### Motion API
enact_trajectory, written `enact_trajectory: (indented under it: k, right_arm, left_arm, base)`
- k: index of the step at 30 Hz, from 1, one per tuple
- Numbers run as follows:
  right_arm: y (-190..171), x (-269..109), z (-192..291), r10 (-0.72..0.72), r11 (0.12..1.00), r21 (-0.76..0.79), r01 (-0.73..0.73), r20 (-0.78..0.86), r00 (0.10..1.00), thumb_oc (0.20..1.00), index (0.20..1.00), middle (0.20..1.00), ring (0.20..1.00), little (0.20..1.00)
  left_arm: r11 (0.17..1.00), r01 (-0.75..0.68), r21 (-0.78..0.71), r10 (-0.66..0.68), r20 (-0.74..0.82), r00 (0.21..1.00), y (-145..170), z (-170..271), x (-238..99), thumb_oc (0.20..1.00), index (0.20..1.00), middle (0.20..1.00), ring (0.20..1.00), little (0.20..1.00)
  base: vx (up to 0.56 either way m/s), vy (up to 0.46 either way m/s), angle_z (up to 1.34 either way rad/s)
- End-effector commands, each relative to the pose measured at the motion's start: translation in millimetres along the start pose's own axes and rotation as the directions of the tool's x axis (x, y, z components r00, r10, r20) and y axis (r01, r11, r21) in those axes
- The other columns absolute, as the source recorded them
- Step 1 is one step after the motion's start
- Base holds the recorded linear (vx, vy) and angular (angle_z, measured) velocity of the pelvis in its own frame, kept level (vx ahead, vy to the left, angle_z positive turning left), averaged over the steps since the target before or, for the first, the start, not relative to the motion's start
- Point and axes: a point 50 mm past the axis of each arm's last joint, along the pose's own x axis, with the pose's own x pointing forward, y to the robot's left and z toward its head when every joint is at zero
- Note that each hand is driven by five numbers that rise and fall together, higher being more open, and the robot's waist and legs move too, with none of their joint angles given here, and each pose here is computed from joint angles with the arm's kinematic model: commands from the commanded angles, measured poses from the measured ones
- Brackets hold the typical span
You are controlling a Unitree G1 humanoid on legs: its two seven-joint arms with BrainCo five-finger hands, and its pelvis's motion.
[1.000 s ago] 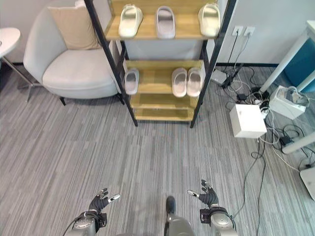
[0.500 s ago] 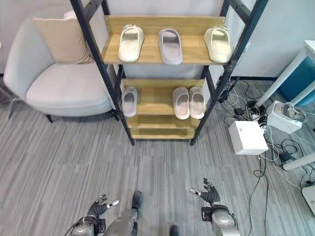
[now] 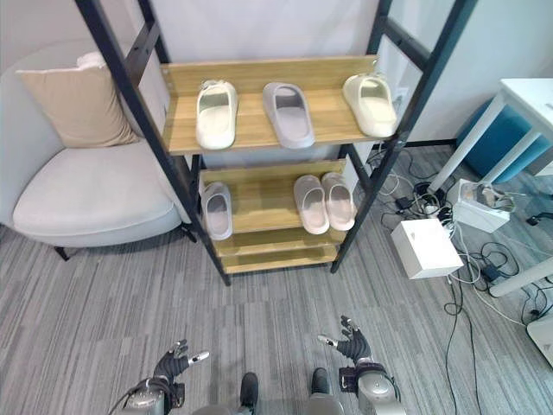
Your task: Arrange the slippers neatly on the shoe rack.
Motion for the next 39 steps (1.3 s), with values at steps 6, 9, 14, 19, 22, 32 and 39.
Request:
enact_trajectory:
  k: [6,9,14,19,22,32,39]
  right_arm:
    - [-30,-2,9,-0.073,0.997,0.005,0.073,0.053,0.996,1.0,1.0,1.0,1.0,1.0]
    - [-37,-2,12,-0.08,0.997,-0.014,0.081,0.059,0.995,1.0,1.0,1.0,1.0,1.0]
    - [-42,-1,13,-0.086,0.995,-0.037,0.088,0.053,0.995,1.0,1.0,1.0,1.0,1.0]
    - [-41,0,19,-0.092,0.995,-0.033,0.095,0.08,0.993,1.0,1.0,1.0,1.0,1.0]
    - [-38,-1,16,-0.084,0.996,-0.037,0.087,0.068,0.994,1.0,1.0,1.0,1.0,1.0]
    - [-5,4,21,0.013,1.0,-0.019,-0.011,0.084,0.996,1.0,1.0,1.0,1.0,1.0]
    - [-1,6,24,0.03,0.999,-0.022,-0.028,0.09,0.996,1.0,1.0,1.0,1.0,1.0]
  left_arm:
    - [0.999,0.029,0.035,-0.033,0.114,0.993,-9,32,7,1.0,1.0,1.0,1.0,1.0]
    - [0.999,0.033,0.005,-0.034,0.11,0.993,-13,33,8,1.0,1.0,1.0,1.0,1.0]
    - [1.0,0.022,-0.017,-0.02,0.103,0.994,-10,29,7,1.0,1.0,1.0,1.0,1.0]
    - [1.0,0.015,-0.001,-0.015,0.1,0.995,-9,28,7,1.0,1.0,1.0,1.0,1.0]
    - [1.0,-0.008,-0.01,0.009,0.063,0.998,-3,18,5,1.0,1.0,1.0,1.0,1.0]
    - [1.0,-0.02,-0.004,0.02,0.029,0.999,3,7,3,1.0,1.0,1.0,1.0,1.0]
    - [1.0,-0.008,0.016,0.007,0.07,0.998,4,20,6,1.0,1.0,1.0,1.0,1.0]
  base:
    - [0.32,-0.235,0.31]
    - [0.23,-0.191,0.38]
    - [0.25,-0.09,0.08]
    - [0.27,0.06,0.16]
    - [0.41,0.232,0.07]
    - [0.23,0.222,-0.13]
    - [0.22,-0.038,0.0]
